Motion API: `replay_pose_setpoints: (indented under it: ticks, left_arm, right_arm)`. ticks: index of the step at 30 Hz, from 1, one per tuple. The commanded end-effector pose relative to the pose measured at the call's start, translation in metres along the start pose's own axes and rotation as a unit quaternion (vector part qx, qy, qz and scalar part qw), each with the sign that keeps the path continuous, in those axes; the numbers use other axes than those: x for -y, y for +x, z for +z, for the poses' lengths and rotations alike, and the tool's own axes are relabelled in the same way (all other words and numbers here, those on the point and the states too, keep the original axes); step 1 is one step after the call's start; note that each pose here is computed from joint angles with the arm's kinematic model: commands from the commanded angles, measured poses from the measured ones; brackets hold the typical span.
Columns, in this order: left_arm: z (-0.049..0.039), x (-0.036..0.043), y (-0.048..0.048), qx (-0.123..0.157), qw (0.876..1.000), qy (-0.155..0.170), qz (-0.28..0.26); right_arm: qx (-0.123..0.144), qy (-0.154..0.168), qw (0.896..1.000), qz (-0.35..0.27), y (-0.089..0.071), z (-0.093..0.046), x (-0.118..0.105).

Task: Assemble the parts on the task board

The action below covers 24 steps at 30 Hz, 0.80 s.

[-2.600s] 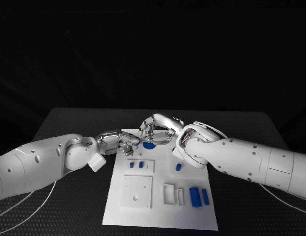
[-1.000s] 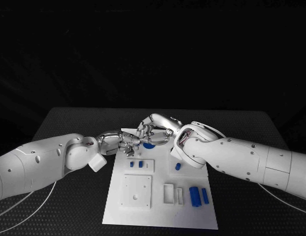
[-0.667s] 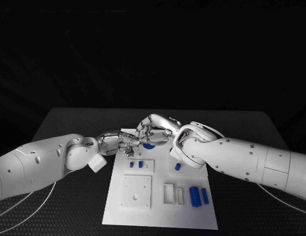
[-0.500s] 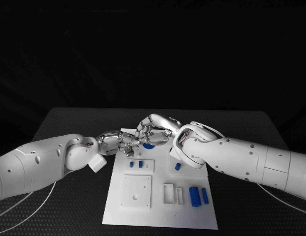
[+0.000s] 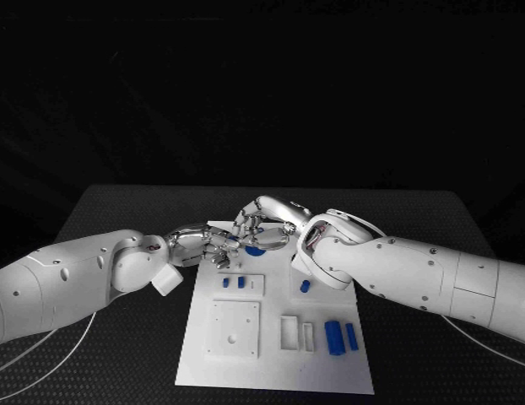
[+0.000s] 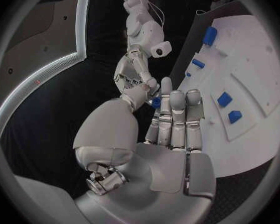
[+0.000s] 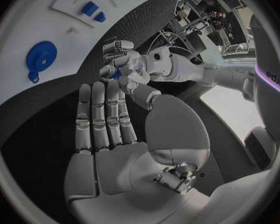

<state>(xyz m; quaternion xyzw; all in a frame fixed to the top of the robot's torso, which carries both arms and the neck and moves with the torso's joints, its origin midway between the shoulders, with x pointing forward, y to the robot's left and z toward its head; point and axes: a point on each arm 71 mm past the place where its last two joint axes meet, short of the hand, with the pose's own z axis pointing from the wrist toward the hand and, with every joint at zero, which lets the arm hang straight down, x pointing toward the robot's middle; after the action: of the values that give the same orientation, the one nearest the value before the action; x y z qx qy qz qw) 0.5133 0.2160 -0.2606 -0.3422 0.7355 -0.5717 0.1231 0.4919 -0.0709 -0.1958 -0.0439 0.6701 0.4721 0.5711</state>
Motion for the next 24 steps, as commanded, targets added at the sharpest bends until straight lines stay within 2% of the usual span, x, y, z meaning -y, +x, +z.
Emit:
replay_pose_setpoints:
  ticks: [1, 9, 14, 18, 24]
  left_arm:
    - [0.0009, 0.0022, 0.0006, 0.001, 1.000, 0.009, 0.000]
    - [0.0009, 0.0013, -0.0015, 0.013, 1.000, 0.003, 0.002]
    - [0.0005, 0.0007, -0.0024, 0.018, 1.000, -0.001, 0.006]
    - [0.0004, 0.0006, -0.0029, 0.020, 1.000, -0.002, 0.007]
    - [-0.0003, 0.0005, -0.0041, 0.025, 1.000, -0.002, 0.007]
  right_arm:
    - [-0.008, -0.007, 1.000, -0.002, 0.002, 0.000, -0.002]
    - [0.009, -0.008, 1.000, -0.005, -0.001, -0.001, -0.001]
    - [0.031, -0.005, 1.000, 0.000, -0.006, -0.004, 0.003]
    - [0.050, 0.002, 0.999, 0.008, -0.011, -0.006, 0.007]
    - [0.060, 0.015, 0.998, 0.009, -0.016, -0.010, 0.016]
